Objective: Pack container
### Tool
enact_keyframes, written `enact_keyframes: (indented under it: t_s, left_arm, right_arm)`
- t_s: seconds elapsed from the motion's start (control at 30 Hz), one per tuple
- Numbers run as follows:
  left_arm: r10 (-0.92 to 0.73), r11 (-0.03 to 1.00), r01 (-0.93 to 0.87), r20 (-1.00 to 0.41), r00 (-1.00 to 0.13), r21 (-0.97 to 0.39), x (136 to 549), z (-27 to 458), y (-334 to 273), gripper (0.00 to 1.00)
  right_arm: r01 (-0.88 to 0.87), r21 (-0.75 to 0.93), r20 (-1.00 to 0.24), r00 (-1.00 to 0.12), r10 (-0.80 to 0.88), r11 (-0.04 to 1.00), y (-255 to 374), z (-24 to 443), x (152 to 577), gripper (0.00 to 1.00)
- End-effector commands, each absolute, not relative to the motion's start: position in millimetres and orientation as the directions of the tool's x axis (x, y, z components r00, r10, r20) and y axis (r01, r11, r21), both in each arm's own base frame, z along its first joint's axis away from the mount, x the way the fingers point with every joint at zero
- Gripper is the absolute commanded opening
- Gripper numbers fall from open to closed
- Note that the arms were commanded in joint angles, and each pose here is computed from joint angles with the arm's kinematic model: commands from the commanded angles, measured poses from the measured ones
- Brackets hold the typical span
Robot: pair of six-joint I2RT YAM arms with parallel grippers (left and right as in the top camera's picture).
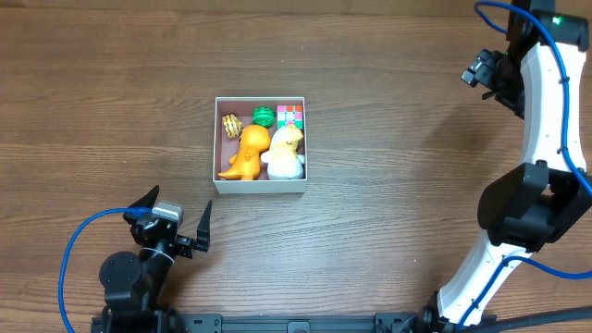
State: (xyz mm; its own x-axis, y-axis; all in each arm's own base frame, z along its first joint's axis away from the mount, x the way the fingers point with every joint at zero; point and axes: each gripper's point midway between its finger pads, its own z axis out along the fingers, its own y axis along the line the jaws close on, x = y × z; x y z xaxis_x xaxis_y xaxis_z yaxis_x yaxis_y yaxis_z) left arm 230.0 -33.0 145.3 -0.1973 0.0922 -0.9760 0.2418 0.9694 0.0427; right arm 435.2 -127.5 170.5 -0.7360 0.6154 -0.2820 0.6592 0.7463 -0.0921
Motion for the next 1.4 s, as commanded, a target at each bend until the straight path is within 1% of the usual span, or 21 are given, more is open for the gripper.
enact_keyframes:
  t_s: [0.0, 0.07, 0.17, 0.27, 0.43, 0.6, 0.67, 0.77, 0.8, 0.97, 1.1, 1.23, 1.37]
  left_arm:
    - [0.113, 0.967, 0.247, -0.977, -0.183, 0.065, 230.0, 145.7, -33.8, 1.0]
    - [0.113, 0.967, 0.247, -0.977, -0.183, 0.065, 230.0, 145.7, -33.8, 1.0]
    - [0.113, 0.967, 0.247, -0.977, -0.183, 0.065, 230.0, 145.7, -33.8, 1.0]
    - [0.113, 0.967, 0.247, -0.977, -0.183, 0.065, 230.0, 145.7, -33.8, 1.0]
    - [0.113, 0.967, 0.247, -0.977, -0.183, 0.065, 230.0, 145.7, -33.8, 1.0]
    - [0.113, 0.967, 0.247, -0.977, -0.183, 0.065, 230.0, 145.7, -33.8, 1.0]
    - [0.113, 0.967, 0.247, -0.977, -0.183, 0.065, 230.0, 145.7, -33.8, 1.0]
    - [0.113, 0.967, 0.247, -0.977, -0.183, 0.065, 230.0, 145.7, -33.8, 1.0]
    - [0.113, 0.967, 0.247, -0.977, -0.183, 0.065, 230.0, 145.7, -33.8, 1.0]
    - [0.113, 0.967, 0.247, -0.977, -0.183, 0.065, 230.0, 145.7, -33.8, 1.0]
    - [0.113, 0.967, 0.247, -0.977, -0.183, 0.065, 230.0, 145.7, -33.8, 1.0]
    - [0.113, 0.967, 0.247, -0.977, -0.183, 0.065, 230.0, 145.7, -33.8, 1.0]
    - [0.113, 0.967, 0.247, -0.977, -0.183, 0.065, 230.0, 145.7, -33.8, 1.0]
  right_arm:
    - [0.664, -0.078, -0.316, -0.724, 0.614, 0.743, -127.8, 180.2, 438.0, 1.0]
    - [0.659, -0.057, -0.354, -0.716, 0.602, 0.75, -124.5, 188.1, 445.5, 1.0]
    - [0.652, -0.022, -0.478, -0.673, 0.565, 0.758, -120.7, 212.9, 467.6, 1.0]
    - [0.644, 0.021, -0.611, -0.597, 0.52, 0.764, -116.3, 247.9, 488.8, 1.0]
    - [0.64, 0.086, -0.724, -0.486, 0.49, 0.763, -113.9, 296.2, 496.5, 1.0]
    - [0.632, 0.136, -0.772, -0.415, 0.481, 0.763, -113.4, 334.8, 485.3, 1.0]
    - [0.625, 0.164, -0.8, -0.369, 0.474, 0.763, -113.9, 354.2, 482.7, 1.0]
    - [0.592, 0.179, -0.844, -0.317, 0.432, 0.786, -113.4, 382.7, 481.9, 1.0]
    - [0.556, 0.16, -0.875, -0.302, 0.377, 0.816, -110.2, 400.0, 482.8, 1.0]
    - [0.414, 0.059, -0.938, -0.289, 0.193, 0.908, -91.9, 436.7, 491.4, 1.0]
    - [0.319, 0.004, -0.978, -0.195, 0.07, 0.948, -72.4, 474.2, 500.4, 1.0]
    - [0.287, 0.001, -0.996, -0.085, 0.026, 0.958, -58.5, 508.7, 498.2, 1.0]
    - [0.252, 0.01, -1.0, -0.022, 0.016, 0.968, -46.6, 532.6, 486.2, 1.0]
